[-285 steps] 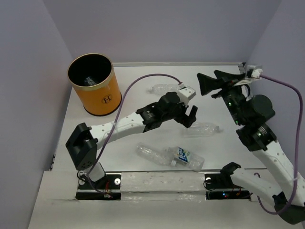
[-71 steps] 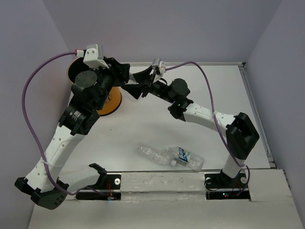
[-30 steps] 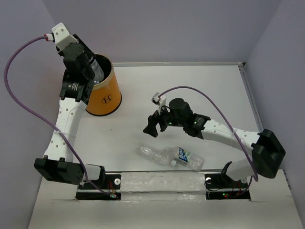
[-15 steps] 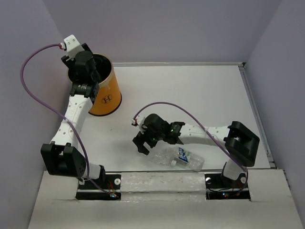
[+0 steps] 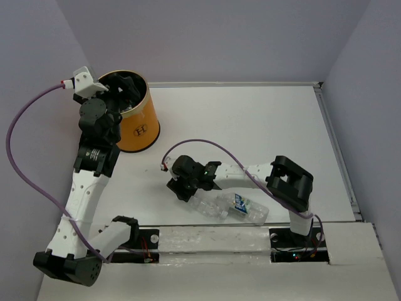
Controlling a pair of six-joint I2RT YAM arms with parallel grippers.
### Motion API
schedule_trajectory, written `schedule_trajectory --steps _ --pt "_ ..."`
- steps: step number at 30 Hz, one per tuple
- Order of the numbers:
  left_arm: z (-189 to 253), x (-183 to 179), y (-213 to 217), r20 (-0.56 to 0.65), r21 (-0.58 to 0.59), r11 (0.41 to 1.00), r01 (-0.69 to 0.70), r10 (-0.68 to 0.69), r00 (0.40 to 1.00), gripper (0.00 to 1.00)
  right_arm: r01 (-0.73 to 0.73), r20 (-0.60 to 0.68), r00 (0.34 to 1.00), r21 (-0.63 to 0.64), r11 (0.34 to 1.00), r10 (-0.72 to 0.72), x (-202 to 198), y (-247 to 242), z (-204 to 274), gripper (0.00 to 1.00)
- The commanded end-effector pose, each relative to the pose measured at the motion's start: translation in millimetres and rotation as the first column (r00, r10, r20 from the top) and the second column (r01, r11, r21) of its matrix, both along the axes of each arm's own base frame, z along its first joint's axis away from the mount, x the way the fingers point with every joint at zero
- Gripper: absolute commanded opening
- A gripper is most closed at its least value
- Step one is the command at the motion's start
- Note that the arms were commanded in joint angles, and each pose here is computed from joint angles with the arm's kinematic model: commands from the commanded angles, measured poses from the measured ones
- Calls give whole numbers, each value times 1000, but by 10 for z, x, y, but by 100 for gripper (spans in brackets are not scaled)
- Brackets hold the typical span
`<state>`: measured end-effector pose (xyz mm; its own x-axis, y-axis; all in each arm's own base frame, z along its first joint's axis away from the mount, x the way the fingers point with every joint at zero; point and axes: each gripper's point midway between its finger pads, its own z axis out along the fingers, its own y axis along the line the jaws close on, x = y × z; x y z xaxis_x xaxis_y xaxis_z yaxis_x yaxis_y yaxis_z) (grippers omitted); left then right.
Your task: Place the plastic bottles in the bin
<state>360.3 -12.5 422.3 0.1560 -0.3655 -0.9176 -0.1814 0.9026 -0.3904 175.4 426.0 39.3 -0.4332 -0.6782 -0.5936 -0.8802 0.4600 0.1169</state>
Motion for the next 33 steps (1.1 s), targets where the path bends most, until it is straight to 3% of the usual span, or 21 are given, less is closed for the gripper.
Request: schedule_trajectory --steps 1,8,9,12,13,16,18,19,23,25,26,27,29,30,33 --pt "84 -316 -403 28 -27 973 231 -230 973 99 38 61 997 117 992 -46 130 240 566 49" --pt "685 -897 -513 194 -5 933 361 -353 915 99 -7 216 971 439 899 -98 398 627 2211 39" --pt "795 -1040 -512 234 -2 926 378 -367 900 99 -16 256 957 527 850 -141 554 681 2668 38" --pt "968 -1263 -500 306 -15 916 402 -378 874 99 -55 307 929 669 741 -208 802 731 3327 36" --pt "1023 -1386 -479 335 -13 914 406 -379 863 99 -87 330 909 748 658 -255 942 725 3732 36" --pt "1108 -1576 -430 381 -28 912 409 -368 848 99 -151 359 867 851 503 -346 1189 754 4373 35" --pt "1153 -1659 -418 402 -33 910 413 -366 839 99 -176 361 845 884 433 -395 1412 716 4609 33" --pt "1167 -1680 -420 410 -34 908 417 -367 835 99 -210 362 830 908 364 -425 1477 686 4816 32" --pt "1221 -1810 -383 459 -55 904 423 -353 815 99 -286 318 814 948 140 -486 1905 617 5168 31" --pt "1263 -1877 -342 490 -58 907 416 -337 804 99 -346 316 815 938 30 -485 1908 600 5349 31" --pt "1212 -1841 -334 483 -69 910 408 -327 812 99 -329 302 827 944 27 -474 2112 754 5086 31" --pt "1180 -1840 -327 479 -70 912 404 -324 816 99 -404 315 802 912 -73 -508 1986 592 5446 31" --pt "1065 -1766 -360 465 -84 909 409 -327 823 99 -386 272 808 914 -121 -523 2158 700 5216 31" --pt "1020 -1743 -383 460 -84 906 416 -335 823 99 -426 264 792 884 -191 -550 2077 555 5391 31" --pt "913 -1653 -430 435 -87 905 417 -343 833 99 -397 175 782 880 -261 -598 2225 469 5255 31"
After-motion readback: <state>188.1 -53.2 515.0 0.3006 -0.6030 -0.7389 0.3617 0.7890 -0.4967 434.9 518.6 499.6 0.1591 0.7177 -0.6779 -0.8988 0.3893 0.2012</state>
